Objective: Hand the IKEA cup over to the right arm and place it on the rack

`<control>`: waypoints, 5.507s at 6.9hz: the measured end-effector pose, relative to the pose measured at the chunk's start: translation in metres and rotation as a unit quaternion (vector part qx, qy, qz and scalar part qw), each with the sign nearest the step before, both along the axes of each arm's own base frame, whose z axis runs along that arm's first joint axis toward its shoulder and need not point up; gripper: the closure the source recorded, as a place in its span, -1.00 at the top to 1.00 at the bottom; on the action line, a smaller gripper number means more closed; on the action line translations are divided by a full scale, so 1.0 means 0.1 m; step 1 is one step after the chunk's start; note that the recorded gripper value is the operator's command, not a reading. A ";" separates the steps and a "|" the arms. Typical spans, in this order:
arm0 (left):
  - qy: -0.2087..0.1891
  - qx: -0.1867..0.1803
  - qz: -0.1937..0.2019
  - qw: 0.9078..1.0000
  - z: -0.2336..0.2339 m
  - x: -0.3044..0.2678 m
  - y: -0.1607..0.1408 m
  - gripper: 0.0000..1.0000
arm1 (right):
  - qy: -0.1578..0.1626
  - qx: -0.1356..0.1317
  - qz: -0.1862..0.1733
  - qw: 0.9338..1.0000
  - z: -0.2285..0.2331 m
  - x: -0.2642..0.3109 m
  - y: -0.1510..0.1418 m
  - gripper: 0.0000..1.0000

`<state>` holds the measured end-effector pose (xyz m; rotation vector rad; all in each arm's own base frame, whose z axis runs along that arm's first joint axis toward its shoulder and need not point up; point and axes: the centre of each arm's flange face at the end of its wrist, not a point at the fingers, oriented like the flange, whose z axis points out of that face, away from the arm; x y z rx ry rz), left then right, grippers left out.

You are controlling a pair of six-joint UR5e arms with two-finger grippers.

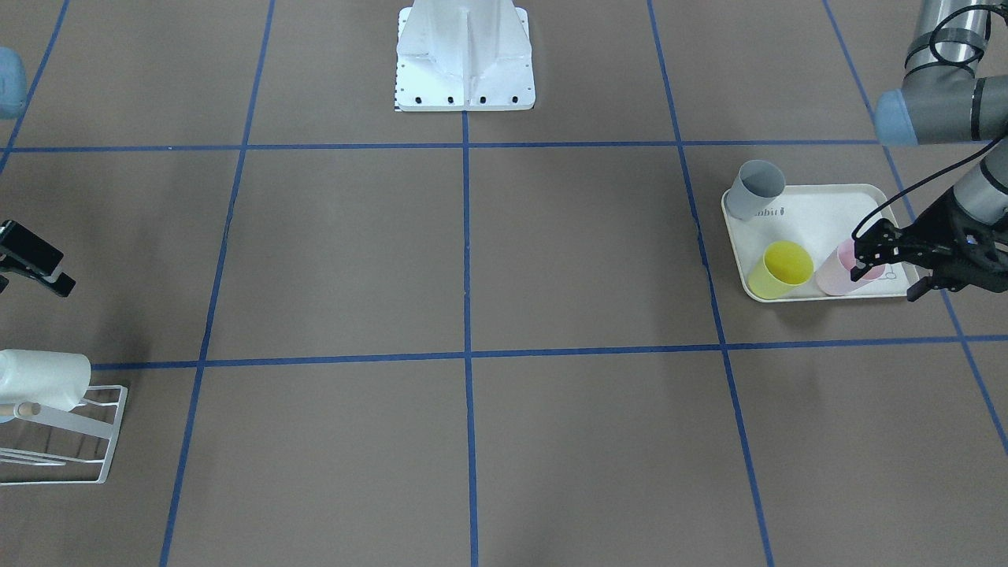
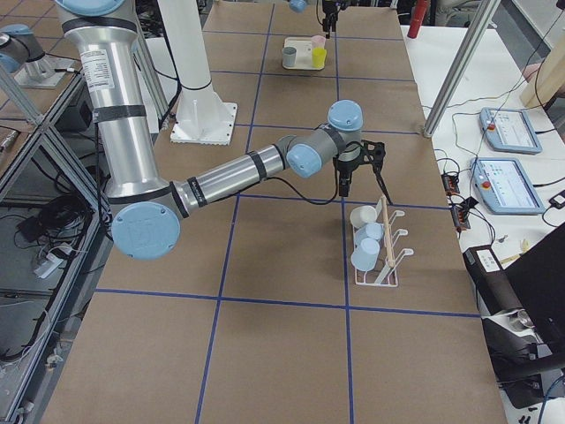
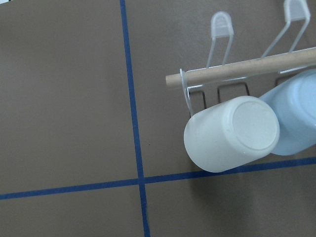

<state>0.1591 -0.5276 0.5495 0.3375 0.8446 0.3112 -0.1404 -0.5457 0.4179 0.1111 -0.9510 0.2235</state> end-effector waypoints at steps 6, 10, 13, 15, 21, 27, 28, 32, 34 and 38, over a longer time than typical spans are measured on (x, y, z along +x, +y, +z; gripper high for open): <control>-0.041 -0.015 -0.014 0.999 0.34 0.00 0.18 0.45 | 0.002 -0.005 -0.001 1.000 0.07 0.01 0.04 0.99; -0.044 -0.019 0.005 0.999 0.44 0.18 0.23 -1.00 | 0.002 -0.006 0.000 1.000 0.07 0.01 0.04 0.99; -0.040 -0.001 -0.006 0.999 0.26 -0.01 0.28 -1.00 | 0.002 -0.005 0.000 1.000 0.07 0.02 0.04 0.99; -0.034 0.011 -0.043 0.998 0.11 -0.45 0.32 -1.00 | 0.002 -0.003 0.000 1.000 0.05 0.02 0.04 0.99; 0.137 -0.051 -0.171 0.974 -1.58 -0.67 0.33 -1.00 | -0.016 -0.005 0.029 0.999 -0.66 -0.70 0.28 0.99; 0.319 -0.163 -0.084 0.930 -3.34 1.33 0.76 -1.00 | -0.115 -0.059 0.071 0.989 -1.81 -1.16 0.46 0.99; 0.341 -0.179 -0.086 0.919 -3.63 1.60 0.85 -1.00 | -0.139 -0.067 0.072 0.985 -2.04 -1.22 0.57 0.99; 0.503 -0.215 -0.057 0.835 -3.87 2.06 1.05 -1.00 | -0.304 -0.073 0.061 0.948 -2.46 -1.16 0.91 0.98; 0.599 -0.213 -0.027 0.771 -3.54 2.18 1.09 -1.00 | -0.385 -0.078 0.043 0.919 -2.59 -1.13 1.06 0.98; 0.685 -0.273 0.042 0.674 -3.48 2.04 1.22 -1.00 | -0.531 -0.074 -0.027 0.844 -2.53 -1.38 1.41 0.98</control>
